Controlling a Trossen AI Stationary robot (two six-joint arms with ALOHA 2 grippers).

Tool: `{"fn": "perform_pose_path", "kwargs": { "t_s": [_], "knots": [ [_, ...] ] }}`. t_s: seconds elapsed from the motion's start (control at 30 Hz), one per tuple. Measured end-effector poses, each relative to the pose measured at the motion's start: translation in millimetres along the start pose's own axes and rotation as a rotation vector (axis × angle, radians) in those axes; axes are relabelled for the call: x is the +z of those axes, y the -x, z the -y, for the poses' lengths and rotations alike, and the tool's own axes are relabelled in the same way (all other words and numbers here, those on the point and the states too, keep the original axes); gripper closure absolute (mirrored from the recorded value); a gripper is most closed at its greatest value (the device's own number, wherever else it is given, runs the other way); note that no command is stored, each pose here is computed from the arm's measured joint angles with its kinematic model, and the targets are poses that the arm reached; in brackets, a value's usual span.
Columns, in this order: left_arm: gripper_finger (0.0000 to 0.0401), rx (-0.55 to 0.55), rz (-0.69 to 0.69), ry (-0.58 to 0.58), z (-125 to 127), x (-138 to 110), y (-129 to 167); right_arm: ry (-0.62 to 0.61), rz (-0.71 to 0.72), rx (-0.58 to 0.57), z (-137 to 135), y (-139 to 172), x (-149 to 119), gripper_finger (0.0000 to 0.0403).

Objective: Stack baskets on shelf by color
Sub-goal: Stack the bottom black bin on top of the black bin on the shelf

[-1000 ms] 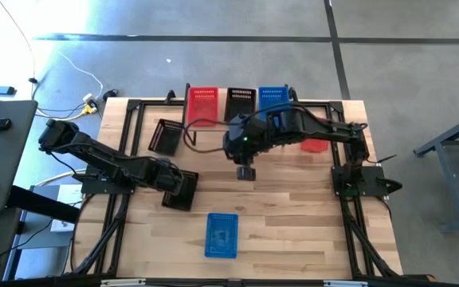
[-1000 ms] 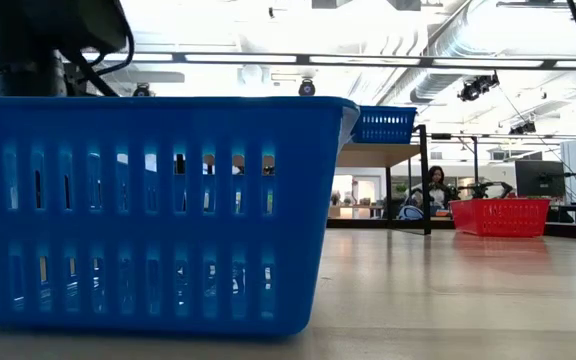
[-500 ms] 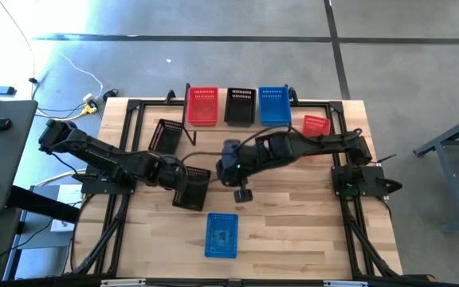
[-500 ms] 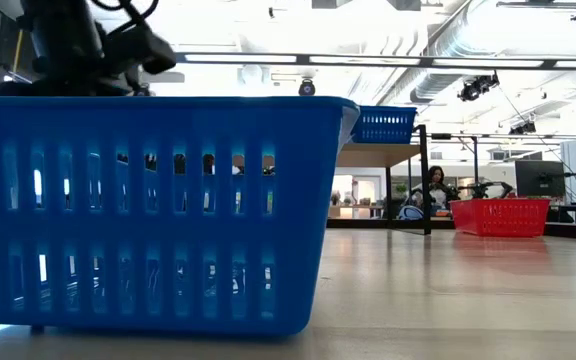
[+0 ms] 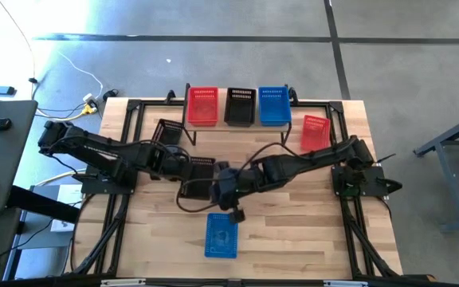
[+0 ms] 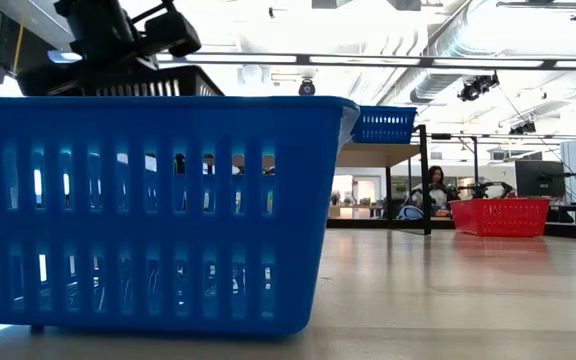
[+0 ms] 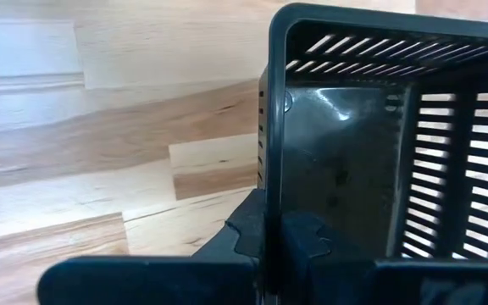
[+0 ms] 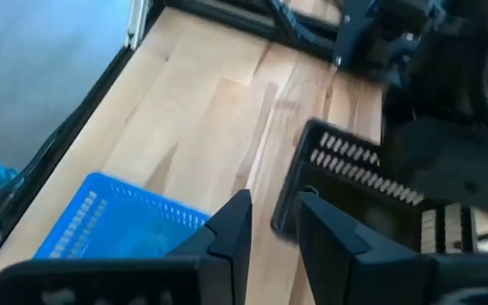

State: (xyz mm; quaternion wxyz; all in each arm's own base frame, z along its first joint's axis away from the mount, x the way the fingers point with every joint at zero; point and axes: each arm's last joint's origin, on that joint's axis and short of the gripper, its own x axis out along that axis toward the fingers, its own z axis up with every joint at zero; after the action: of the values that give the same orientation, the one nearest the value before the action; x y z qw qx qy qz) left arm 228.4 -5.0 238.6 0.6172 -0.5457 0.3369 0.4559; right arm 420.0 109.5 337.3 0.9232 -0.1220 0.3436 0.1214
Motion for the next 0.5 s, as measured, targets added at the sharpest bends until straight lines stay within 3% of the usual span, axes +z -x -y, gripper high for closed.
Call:
{"fn": "perform_pose_path", "kwargs": {
  "t_s": [0.5],
  "knots": [
    [0.0401,0.005,-0.021,0.058,0,1,0,0.011,0.026,-0.014,-7,-41,-35,0.0320]
  ]
}}
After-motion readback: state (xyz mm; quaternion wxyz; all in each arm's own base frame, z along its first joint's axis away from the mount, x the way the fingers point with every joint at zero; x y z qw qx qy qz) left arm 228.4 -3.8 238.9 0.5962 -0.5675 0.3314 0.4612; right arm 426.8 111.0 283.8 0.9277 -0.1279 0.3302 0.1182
